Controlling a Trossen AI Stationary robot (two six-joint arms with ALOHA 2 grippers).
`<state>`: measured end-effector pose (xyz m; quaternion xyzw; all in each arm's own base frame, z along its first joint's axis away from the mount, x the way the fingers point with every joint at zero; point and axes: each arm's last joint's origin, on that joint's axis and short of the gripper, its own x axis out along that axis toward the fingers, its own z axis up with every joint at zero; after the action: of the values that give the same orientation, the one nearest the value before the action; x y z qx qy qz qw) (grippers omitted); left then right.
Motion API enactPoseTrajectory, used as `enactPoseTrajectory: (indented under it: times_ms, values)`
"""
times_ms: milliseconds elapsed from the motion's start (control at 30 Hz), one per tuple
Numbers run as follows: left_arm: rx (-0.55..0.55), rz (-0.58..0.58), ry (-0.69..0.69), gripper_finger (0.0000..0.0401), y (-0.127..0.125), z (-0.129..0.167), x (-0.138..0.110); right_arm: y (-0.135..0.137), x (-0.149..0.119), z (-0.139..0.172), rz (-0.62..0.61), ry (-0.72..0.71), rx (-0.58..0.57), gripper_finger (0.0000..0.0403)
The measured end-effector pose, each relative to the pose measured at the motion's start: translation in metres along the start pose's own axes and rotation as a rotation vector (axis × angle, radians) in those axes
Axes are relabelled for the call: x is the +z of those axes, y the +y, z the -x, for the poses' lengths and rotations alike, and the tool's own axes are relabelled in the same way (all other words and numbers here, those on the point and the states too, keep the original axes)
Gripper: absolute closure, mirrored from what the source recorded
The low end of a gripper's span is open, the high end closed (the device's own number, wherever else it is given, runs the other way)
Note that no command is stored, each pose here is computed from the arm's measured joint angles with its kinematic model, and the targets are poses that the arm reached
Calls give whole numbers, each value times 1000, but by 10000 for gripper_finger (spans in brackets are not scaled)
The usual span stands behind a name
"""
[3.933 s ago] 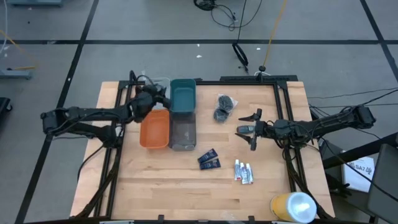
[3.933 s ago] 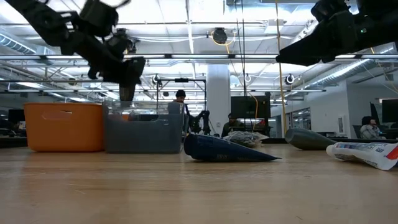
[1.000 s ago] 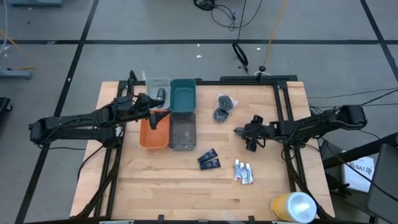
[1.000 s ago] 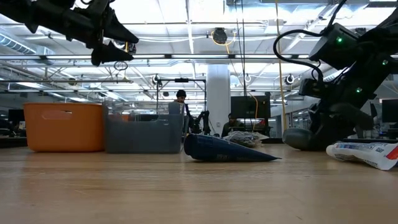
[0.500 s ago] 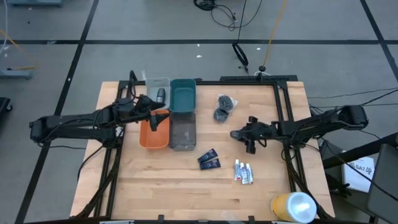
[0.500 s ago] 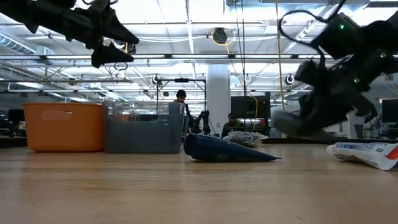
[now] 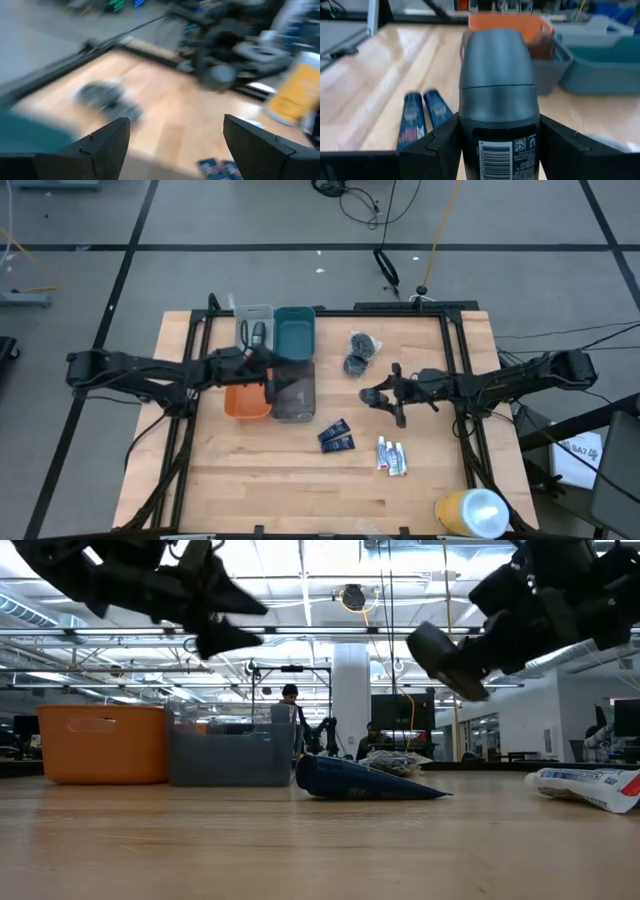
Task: Pick & Place Travel size toiletries
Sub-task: Put the black deodorant into the gray bin
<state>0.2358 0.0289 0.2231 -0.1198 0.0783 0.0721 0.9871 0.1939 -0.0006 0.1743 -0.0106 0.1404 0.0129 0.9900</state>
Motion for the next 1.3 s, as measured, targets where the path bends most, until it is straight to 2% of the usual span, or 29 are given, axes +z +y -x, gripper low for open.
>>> enactPoseTrajectory:
  times_ms: [133, 333, 667, 900, 1067, 1300]
  values:
    - [-127, -157, -117, 107, -19, -20, -7, 3, 8, 0, 22, -88, 11, 203]
    - [-179, -338, -240, 116, -37, -41, -20, 8, 17, -2, 47, -188, 34, 203]
    - [-183, -363, -258, 121, -64, -101, -12, 15, 19, -9, 87, -261, 58, 203]
    - [-179, -377, -259, 120, -70, -136, -14, 16, 21, -8, 88, -280, 64, 203]
    - [-178, -407, -270, 126, -74, -152, -14, 16, 20, -9, 88, -276, 64, 203]
    - [-169, -401, -321, 124, -77, -160, 1, 16, 20, -9, 93, -269, 63, 203]
